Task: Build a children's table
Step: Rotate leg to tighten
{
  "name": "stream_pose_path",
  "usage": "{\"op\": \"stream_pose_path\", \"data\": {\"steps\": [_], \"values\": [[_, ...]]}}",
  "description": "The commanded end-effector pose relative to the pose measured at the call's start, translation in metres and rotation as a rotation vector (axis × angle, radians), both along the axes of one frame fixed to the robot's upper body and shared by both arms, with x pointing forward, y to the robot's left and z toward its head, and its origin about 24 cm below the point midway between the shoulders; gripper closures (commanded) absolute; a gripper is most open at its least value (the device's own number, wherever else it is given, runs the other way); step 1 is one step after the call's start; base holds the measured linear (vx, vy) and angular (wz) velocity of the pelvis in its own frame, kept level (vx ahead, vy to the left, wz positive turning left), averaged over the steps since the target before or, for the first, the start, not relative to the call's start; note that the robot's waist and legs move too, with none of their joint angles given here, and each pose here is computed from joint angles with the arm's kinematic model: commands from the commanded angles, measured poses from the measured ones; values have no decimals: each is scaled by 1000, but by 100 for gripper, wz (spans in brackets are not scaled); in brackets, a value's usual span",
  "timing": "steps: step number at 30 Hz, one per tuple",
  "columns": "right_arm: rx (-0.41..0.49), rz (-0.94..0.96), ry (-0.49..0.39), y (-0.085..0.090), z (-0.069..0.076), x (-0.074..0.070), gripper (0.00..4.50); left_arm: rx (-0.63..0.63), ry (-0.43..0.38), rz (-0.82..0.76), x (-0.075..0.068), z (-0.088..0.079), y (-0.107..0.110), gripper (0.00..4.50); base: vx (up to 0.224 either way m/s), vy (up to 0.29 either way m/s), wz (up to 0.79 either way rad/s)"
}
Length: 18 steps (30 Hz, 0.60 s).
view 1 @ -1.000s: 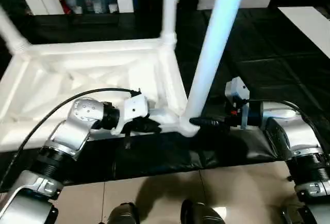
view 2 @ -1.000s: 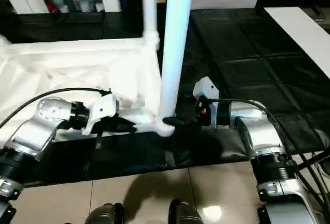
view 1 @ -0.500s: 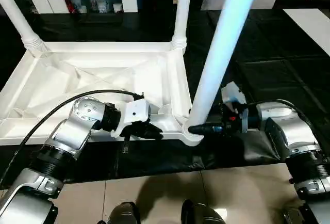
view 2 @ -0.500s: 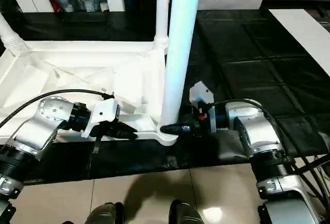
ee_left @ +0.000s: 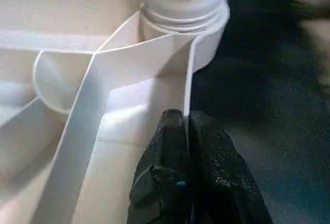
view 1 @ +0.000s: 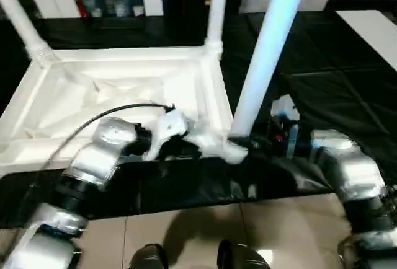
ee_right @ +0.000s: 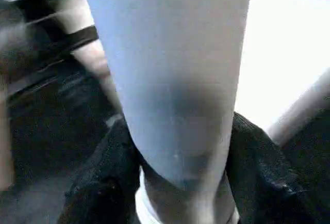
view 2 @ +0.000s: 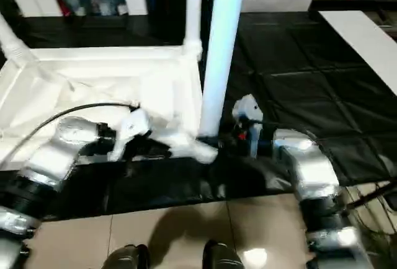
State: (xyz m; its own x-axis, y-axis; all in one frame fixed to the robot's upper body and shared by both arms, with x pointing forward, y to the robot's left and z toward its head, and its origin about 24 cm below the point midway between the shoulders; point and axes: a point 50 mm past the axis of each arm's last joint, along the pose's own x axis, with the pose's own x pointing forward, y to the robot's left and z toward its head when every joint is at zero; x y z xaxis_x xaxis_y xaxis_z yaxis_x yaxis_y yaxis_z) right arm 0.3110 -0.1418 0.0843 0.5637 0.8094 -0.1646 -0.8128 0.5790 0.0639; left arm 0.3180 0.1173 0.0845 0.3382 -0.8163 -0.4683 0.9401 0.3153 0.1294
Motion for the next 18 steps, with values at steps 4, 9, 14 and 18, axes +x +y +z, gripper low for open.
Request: {"op": "stream_pose_path", "data": {"steps": [4, 9, 14, 18], "values": [[10, -62, 91, 65, -16, -6, 255, -102, -115, 171, 14, 26, -46, 450, 0, 0, 0], [98, -311, 129, 95, -10, 12, 255, -158, -136, 324, 17, 34, -73, 450, 0, 0, 0], [159, -370, 78, 89, -2, 18, 176, -134, -157, 290, 13, 32, -75, 450, 0, 0, 0], [142, -341, 14, 78, -1, 18, 135, -115, -159, 254, 11, 29, -68, 450, 0, 0, 0]]}}
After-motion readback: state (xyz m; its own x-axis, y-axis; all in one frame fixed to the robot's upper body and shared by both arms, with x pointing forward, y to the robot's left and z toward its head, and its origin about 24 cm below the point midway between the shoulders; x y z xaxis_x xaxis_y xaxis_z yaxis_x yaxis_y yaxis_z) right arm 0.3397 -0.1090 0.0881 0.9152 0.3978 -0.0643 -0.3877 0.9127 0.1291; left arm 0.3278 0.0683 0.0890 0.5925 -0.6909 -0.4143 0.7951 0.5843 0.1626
